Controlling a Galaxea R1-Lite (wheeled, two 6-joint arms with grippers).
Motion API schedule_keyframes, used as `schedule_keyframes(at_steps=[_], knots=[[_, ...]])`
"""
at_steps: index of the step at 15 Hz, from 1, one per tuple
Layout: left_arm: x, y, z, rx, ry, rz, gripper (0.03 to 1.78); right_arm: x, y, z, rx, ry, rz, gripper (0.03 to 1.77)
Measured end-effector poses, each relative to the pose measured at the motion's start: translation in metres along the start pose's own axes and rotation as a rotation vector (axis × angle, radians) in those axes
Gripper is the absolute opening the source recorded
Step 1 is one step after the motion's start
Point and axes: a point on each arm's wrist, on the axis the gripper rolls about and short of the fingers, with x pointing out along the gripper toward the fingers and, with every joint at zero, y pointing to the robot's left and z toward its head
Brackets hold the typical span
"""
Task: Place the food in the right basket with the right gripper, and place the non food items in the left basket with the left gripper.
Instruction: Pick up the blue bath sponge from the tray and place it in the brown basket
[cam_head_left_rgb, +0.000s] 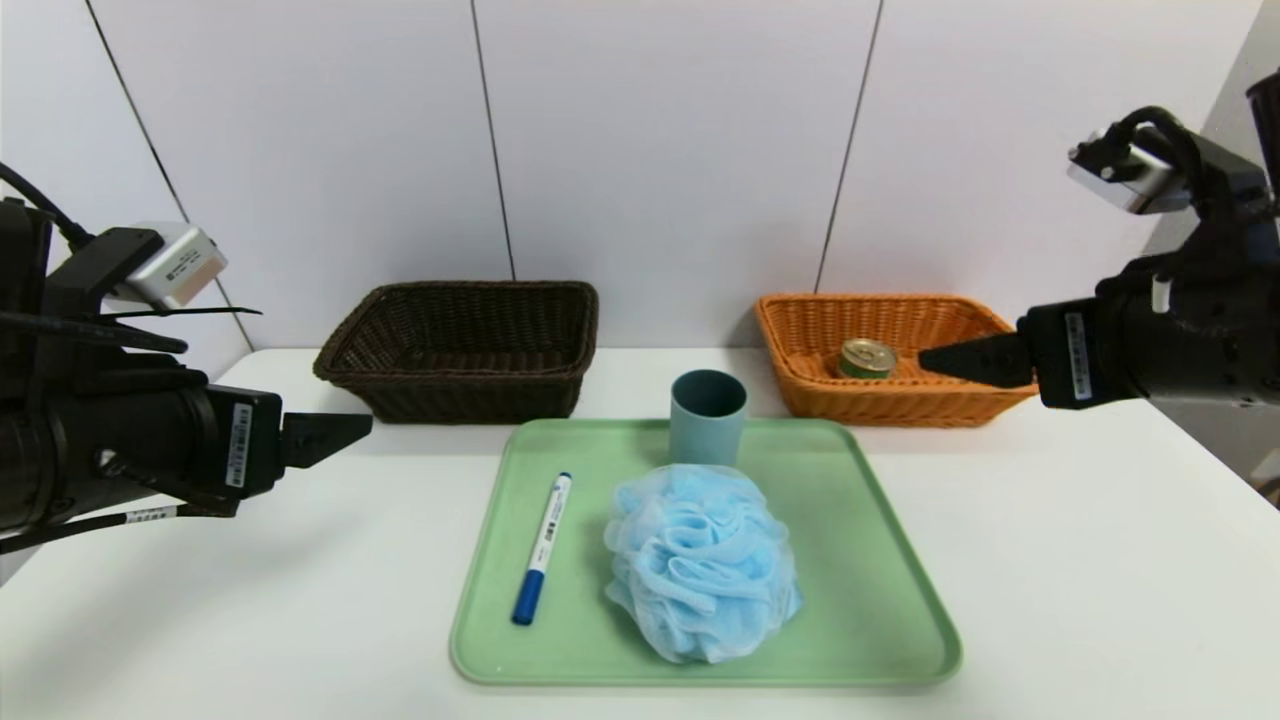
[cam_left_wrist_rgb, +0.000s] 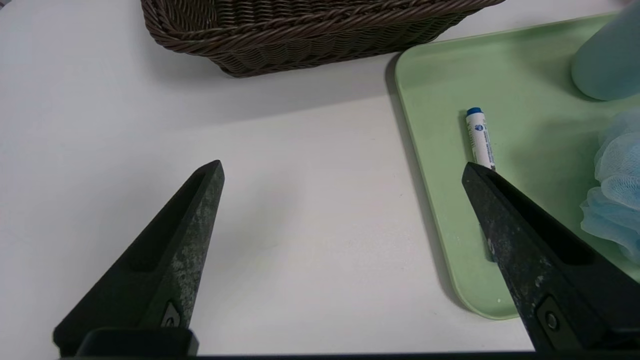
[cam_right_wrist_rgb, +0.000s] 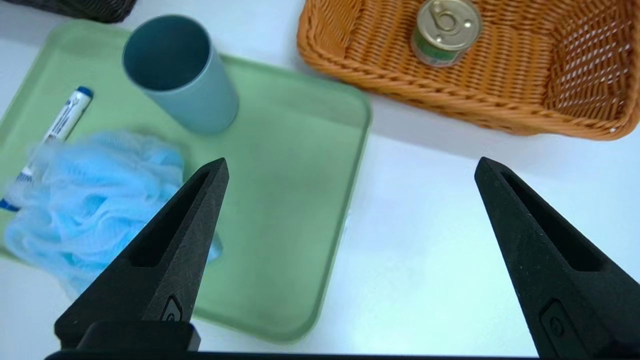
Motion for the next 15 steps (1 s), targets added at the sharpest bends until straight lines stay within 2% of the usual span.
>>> schedule_keyframes(at_steps=[4, 6, 8, 12, 15], knots=[[-0.003, -0.002, -0.003, 0.007, 0.008, -0.012, 1.69, 0.003, 0.008, -0.011, -0.009, -0.070, 0.017, 1.69], [-0.004, -0.004, -0.003, 0.006, 0.012, -0.025, 1.69, 0.004, 0.014, -0.013, -0.025, -0.045, 0.035, 1.69], [-0.005, -0.005, -0.003, 0.000, 0.010, -0.031, 1.69, 0.002, 0.019, -0.008, -0.009, -0.013, 0.040, 1.69], [-0.006, -0.005, -0.006, 0.001, 0.022, -0.031, 1.69, -0.019, 0.041, 0.030, 0.159, 0.050, 0.099, 1.69], [-0.007, -0.005, -0.006, 0.000, 0.020, -0.031, 1.69, -0.027, 0.074, 0.039, 0.243, 0.214, 0.148, 1.69]])
